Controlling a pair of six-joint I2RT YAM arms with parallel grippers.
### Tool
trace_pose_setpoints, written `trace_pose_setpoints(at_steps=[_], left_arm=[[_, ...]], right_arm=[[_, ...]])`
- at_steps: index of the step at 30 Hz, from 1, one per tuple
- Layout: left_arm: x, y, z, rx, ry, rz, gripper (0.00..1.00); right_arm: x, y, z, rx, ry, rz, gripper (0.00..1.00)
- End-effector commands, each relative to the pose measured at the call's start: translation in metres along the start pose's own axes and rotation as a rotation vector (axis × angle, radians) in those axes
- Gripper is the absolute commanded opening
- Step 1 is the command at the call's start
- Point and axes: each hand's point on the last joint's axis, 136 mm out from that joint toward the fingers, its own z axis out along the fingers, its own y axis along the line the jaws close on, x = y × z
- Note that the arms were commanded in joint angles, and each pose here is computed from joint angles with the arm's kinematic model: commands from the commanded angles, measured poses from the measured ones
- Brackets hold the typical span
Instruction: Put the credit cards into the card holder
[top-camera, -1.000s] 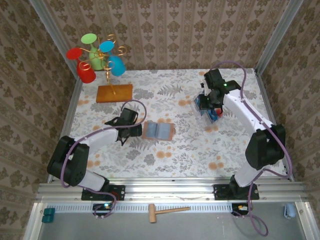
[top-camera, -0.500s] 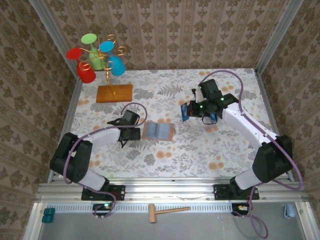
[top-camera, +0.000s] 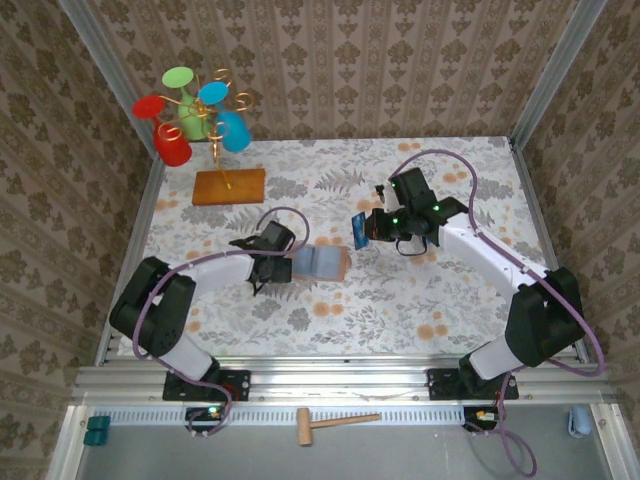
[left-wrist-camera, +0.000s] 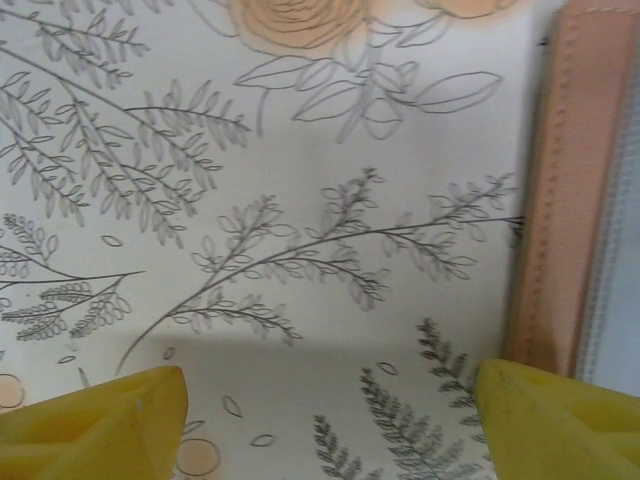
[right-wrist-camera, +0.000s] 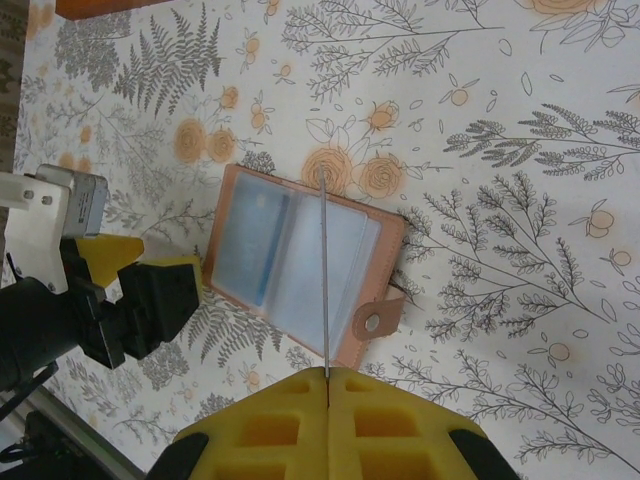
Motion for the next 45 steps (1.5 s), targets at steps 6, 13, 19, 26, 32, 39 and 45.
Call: trace_pose_setpoints(at_steps=[6, 13, 19, 26, 32, 39, 45], left_arm=[[0.0, -0.005, -0.007, -0.028, 0.007, -0.009, 0.77], [-0.019, -0.006, -0.027, 0.022, -0.053, -0.003, 0.78], [-0.046, -0.021, -0.028, 0.123, -0.1, 0.045, 0.79], [-0.054, -0.035, -0.013, 0.164, -0.088, 0.093, 0.78], [-0.047, -0.03, -0.002, 0.129, -0.074, 0.102, 0.78], [-0.038, -0.024, 0.007, 0.1, -0.054, 0.119, 0.78], [-0.031, -0.024, 0.012, 0.096, -0.044, 0.13, 0.78]], right_arm=[[0.006, 0.007, 0.007, -0.052, 0.003, 0.006, 0.0], [0.009, 0.021, 0.018, -0.122, -0.037, 0.029, 0.0], [0.016, 0.028, 0.041, -0.152, -0.074, 0.078, 0.0], [0.026, 0.024, 0.065, -0.177, -0.115, 0.16, 0.0], [0.034, 0.021, 0.078, -0.16, -0.138, 0.192, 0.0], [0.04, 0.026, 0.088, -0.182, -0.152, 0.196, 0.0], [0.045, 0.028, 0.098, -0.193, -0.13, 0.195, 0.0]])
